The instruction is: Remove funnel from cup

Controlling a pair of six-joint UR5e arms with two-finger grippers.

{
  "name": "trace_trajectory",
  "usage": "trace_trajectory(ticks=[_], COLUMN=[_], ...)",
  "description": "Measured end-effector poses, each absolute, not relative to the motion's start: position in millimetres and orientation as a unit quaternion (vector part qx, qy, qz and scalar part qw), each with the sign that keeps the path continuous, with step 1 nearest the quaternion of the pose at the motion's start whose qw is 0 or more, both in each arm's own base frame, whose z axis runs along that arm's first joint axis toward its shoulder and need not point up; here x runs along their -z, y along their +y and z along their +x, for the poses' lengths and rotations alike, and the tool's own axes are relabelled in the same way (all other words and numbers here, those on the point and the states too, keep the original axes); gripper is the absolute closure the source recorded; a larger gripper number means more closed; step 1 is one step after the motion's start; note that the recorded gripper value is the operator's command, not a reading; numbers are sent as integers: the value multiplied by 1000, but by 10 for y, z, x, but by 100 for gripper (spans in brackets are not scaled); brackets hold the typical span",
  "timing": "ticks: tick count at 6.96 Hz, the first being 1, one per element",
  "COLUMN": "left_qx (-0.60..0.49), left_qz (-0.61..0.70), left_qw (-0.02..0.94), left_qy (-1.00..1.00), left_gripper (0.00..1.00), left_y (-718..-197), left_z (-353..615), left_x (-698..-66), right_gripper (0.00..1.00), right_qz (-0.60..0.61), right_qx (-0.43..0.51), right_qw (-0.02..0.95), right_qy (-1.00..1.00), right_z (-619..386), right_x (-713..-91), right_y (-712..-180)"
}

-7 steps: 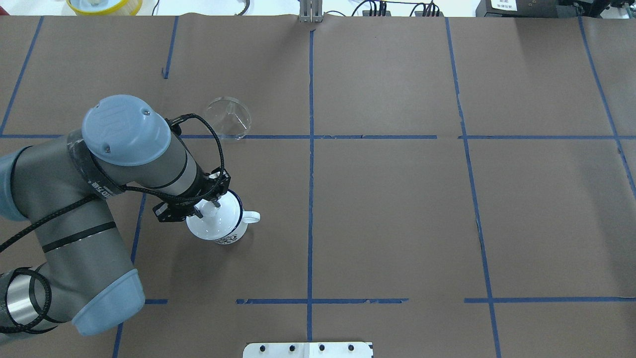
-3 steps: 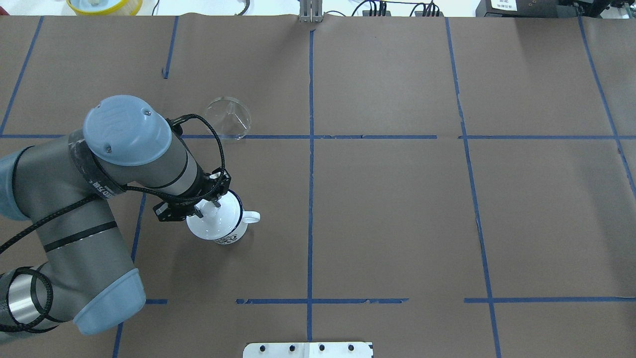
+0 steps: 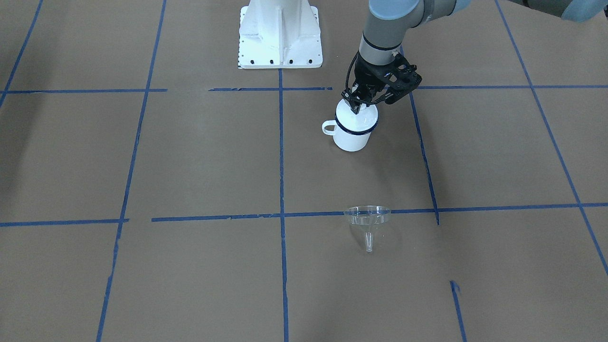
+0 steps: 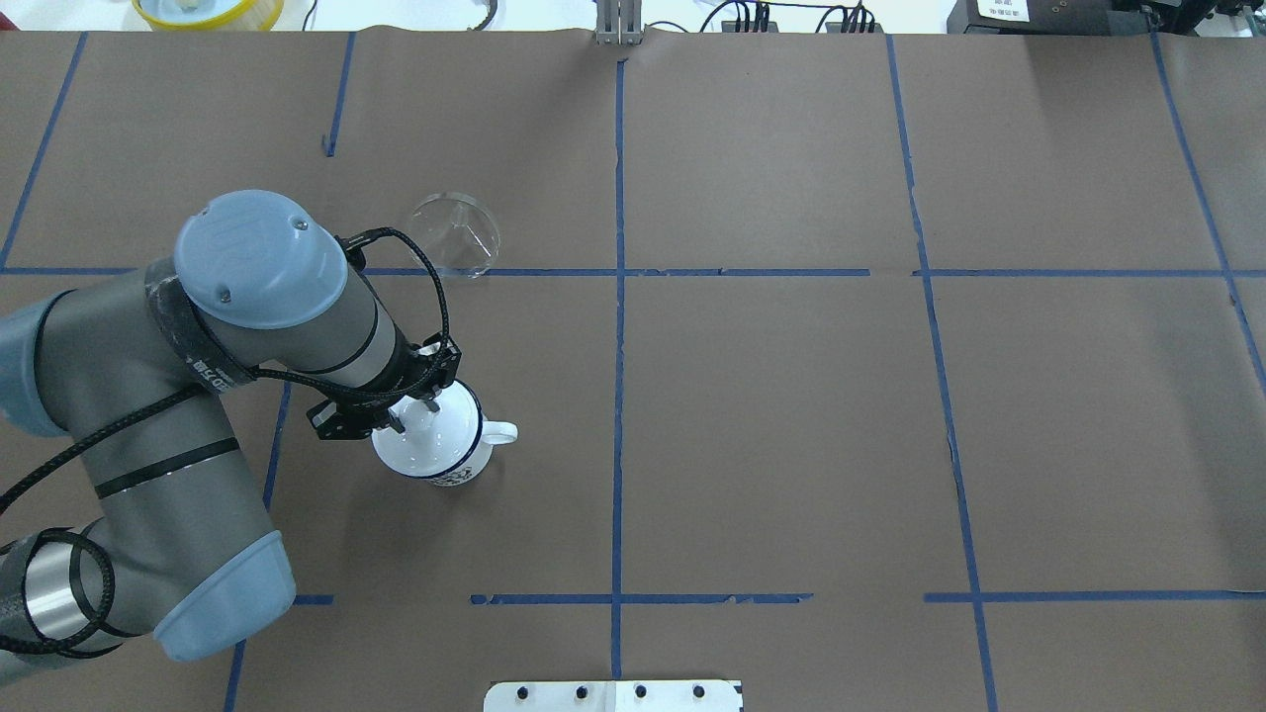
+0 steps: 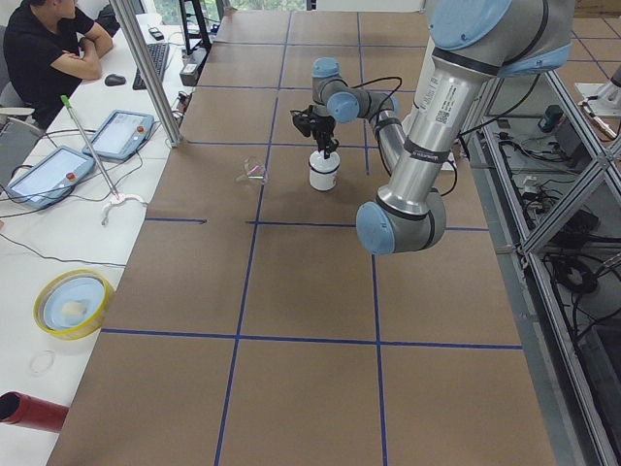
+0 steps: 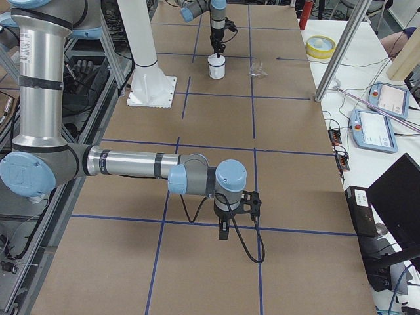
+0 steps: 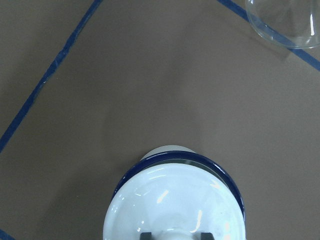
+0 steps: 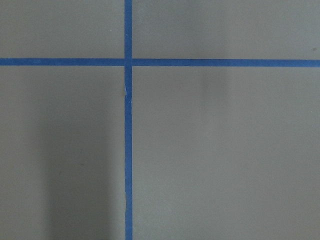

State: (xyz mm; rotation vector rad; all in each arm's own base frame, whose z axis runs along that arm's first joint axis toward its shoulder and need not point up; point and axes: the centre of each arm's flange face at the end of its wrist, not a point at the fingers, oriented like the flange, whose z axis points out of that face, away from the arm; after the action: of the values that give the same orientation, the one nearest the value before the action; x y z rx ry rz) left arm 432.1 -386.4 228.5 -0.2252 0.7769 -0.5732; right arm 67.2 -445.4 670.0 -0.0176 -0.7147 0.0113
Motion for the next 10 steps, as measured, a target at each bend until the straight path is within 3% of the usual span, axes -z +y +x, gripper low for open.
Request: trace_trajectory(ticks=[1,2,3,4,8,10], left_qx=[275,275,275,275,257,198], left_qz=[-108,-108,-107,-107,-93,-41], left_qw=[880,880,880,880,885,898], left_qy=[373,373,373,373,378,390], left_gripper=[100,63,16,0,0,0], left_y=[-3867,-3868,-3871,-3873,-3899,-4283], left_z=[4332,4335,4335,4335,4253,3686], left_x=[-2279,-2277,-2276,-2276,-2253,-2332], right_gripper=[0,0,0,0,0,0], right_qz=[-9,-9,-9,-9,-9,-9], right_qx=[-6,-6,-6,-6,-6,-6], right_qw=[937,937,937,937,937,937], right_qy=[-350,-350,-350,-350,-350,-350], right_z=[671,672,671,672,672,671], right_x=[-6700,-6700,-6700,-6701,-6700,-6701], right_y=[-4454,-4454,-4454,-4454,-4454,-4454])
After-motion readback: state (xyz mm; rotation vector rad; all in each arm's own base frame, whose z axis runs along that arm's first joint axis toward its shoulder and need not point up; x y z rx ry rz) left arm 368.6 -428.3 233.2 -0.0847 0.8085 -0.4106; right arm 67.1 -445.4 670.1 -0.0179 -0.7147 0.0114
